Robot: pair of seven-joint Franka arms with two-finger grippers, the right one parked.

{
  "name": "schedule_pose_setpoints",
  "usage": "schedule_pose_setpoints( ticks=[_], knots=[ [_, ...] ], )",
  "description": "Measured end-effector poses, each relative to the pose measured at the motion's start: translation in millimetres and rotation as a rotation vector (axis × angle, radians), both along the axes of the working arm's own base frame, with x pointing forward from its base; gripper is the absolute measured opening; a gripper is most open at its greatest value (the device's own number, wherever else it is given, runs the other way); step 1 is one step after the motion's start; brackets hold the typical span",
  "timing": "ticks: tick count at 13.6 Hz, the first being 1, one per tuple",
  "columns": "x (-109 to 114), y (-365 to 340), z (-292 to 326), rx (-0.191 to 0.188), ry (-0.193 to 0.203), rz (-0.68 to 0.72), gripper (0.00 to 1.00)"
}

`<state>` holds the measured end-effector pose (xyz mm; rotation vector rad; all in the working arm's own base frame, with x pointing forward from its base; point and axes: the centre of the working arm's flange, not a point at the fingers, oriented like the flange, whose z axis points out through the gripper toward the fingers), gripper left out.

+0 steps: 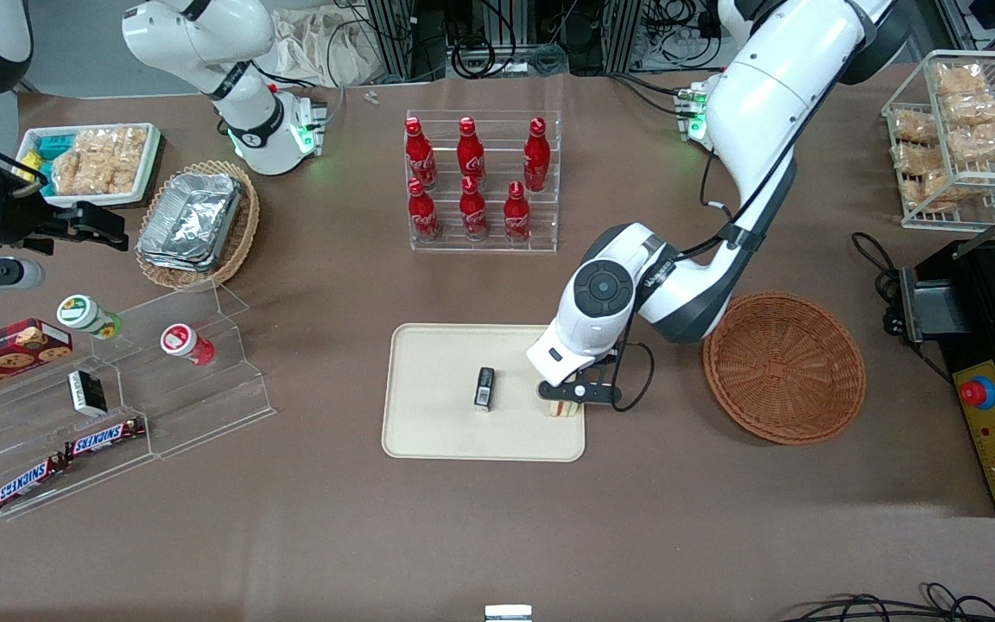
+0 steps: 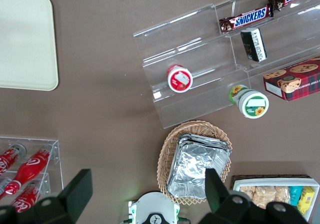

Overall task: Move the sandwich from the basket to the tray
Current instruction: 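Open the left gripper to release the sandwich and raise it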

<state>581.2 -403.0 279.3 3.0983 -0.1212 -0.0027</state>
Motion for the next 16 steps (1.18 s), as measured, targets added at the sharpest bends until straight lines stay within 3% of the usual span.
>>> schedule_pose_setpoints(
  ticks=[4,6,7,9,12,16],
  knots=[
    [3,4,2,0.010,0.009,0.034,0.72],
    [14,24,22,0.035,0.065,0.067,0.94],
    [22,41,47,0.024,0.105,0.075,1.00],
    [34,86,109,0.016,0.143,0.079,1.00],
    [35,160,180,0.055,0.156,0.075,1.00],
    [39,270,242,0.064,0.133,0.055,1.00]
  ],
)
